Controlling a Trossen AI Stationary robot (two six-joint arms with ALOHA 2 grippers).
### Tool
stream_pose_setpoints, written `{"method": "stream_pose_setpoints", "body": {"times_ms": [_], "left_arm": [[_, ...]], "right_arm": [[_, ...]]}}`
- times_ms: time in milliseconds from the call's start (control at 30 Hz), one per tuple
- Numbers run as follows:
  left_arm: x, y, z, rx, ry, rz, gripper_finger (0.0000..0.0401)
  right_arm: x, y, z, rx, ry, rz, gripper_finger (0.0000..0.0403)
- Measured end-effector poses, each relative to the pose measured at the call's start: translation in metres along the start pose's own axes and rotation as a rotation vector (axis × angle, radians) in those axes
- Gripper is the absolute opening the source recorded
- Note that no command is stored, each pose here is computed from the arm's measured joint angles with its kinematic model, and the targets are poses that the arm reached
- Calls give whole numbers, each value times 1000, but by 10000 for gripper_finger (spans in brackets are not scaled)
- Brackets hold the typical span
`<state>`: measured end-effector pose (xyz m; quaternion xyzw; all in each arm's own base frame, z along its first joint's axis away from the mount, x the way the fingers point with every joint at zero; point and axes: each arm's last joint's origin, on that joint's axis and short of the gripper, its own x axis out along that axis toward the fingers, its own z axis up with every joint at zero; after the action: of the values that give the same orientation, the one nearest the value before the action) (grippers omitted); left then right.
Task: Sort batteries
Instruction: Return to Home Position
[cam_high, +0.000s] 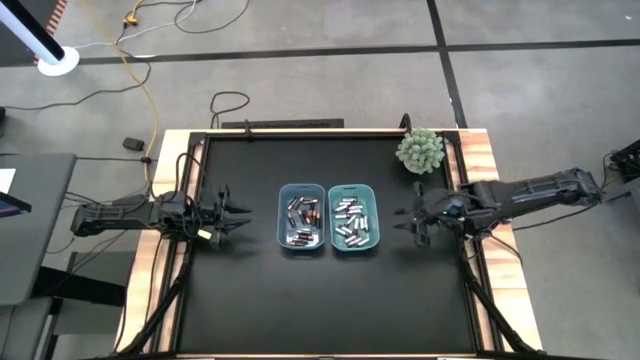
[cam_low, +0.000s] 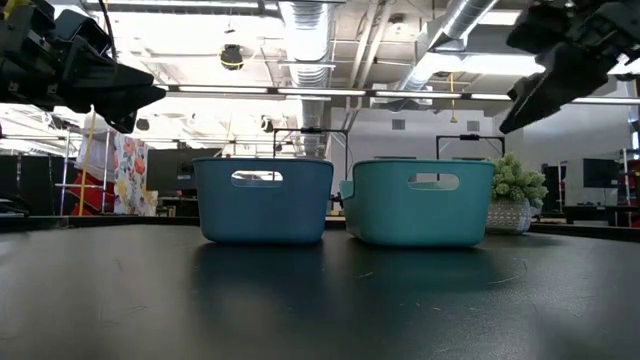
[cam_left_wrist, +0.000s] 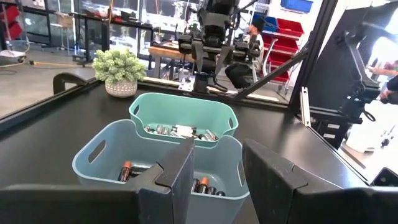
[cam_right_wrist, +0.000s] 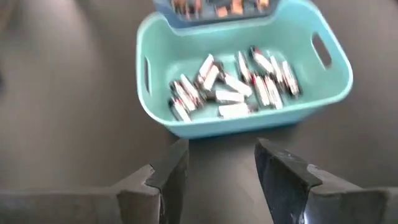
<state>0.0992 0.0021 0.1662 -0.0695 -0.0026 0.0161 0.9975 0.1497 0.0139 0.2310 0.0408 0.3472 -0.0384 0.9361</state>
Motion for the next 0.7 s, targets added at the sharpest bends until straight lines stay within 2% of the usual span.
{"method": "stream_pose_setpoints", "body": {"times_ms": [167, 367, 533, 700], "left_arm": [[0, 0, 0, 0, 0, 0, 132], [0, 0, 0, 0, 0, 1, 132], [0, 0, 0, 0, 1, 1, 132], [0, 0, 0, 0, 1, 1, 132]], "right_arm": [[4, -3, -21, 17, -239, 54, 200], [2, -4, -43, 20, -410, 191, 200], [0, -9, -59, 37, -511, 201, 200], [-7, -14, -66, 46, -685, 193, 200]]}}
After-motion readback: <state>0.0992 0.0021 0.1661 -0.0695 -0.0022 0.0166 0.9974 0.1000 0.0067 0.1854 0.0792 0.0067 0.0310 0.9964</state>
